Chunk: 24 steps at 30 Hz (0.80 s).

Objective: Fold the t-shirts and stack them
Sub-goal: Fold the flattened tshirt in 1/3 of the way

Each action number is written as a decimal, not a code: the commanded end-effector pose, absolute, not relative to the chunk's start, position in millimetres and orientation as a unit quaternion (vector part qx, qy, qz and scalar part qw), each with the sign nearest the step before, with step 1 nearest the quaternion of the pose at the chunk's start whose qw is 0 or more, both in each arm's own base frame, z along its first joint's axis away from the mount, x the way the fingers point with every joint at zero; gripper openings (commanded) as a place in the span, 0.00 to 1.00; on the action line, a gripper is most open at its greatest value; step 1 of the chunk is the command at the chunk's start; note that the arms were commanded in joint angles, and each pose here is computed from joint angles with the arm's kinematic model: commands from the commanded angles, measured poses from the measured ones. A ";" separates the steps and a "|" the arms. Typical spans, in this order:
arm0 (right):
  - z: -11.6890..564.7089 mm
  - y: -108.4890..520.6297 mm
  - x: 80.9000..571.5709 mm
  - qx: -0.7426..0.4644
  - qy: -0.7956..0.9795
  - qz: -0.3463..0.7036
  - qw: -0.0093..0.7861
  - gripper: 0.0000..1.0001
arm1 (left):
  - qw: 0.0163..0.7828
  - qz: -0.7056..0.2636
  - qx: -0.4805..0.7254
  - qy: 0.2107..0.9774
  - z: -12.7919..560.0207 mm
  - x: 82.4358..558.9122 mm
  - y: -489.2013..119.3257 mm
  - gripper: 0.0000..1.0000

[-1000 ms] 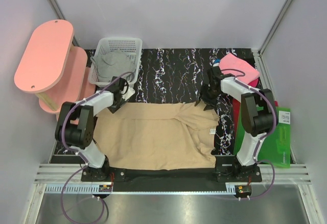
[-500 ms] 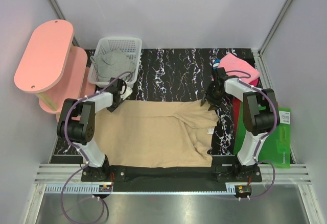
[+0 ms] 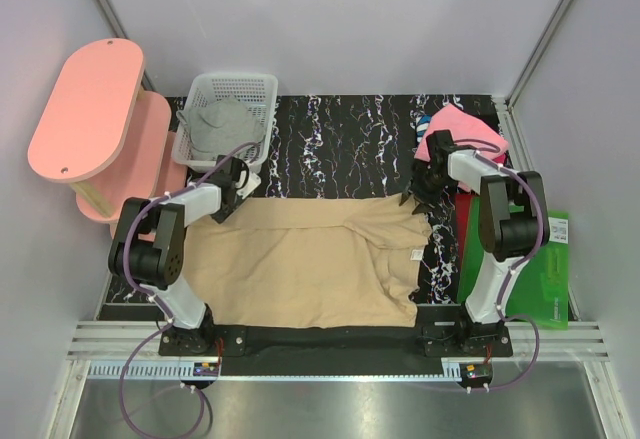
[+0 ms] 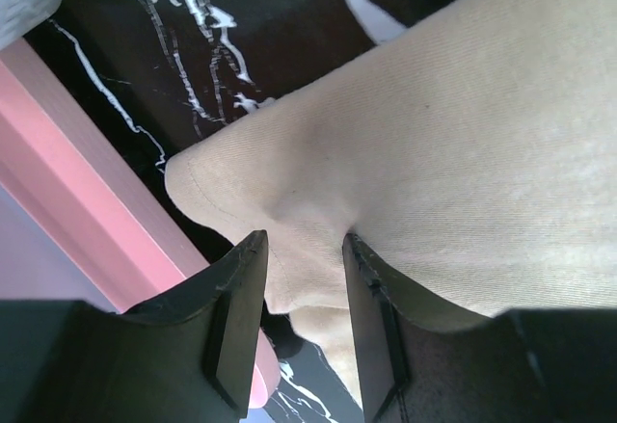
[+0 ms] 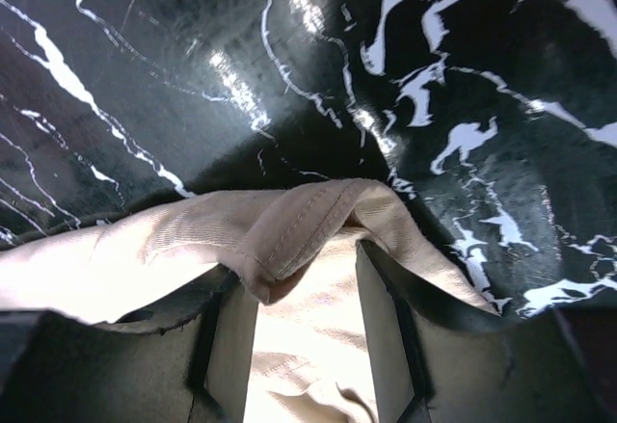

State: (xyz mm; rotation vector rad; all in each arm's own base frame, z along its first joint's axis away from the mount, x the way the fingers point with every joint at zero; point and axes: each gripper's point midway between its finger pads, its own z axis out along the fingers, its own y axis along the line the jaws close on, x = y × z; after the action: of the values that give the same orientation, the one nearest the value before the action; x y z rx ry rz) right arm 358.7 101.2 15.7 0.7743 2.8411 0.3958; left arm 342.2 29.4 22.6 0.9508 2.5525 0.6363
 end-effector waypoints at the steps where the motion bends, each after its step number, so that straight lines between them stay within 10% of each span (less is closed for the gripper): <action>1: 9.0 70.2 375.9 0.263 0.957 0.065 0.108 0.51 | 0.187 0.206 0.334 0.900 33.4 346.6 13.9 0.43; 24: 42.5 37.9 402.1 0.291 0.946 0.066 0.123 0.45 | 0.195 0.219 0.294 0.910 38.9 371.5 45.7 0.42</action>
State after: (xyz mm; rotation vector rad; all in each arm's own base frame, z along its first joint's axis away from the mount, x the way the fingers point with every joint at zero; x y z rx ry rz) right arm 389.1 34.8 14.5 0.9014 2.8060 0.1624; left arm 350.8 57.2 23.6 0.9038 2.5958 0.6790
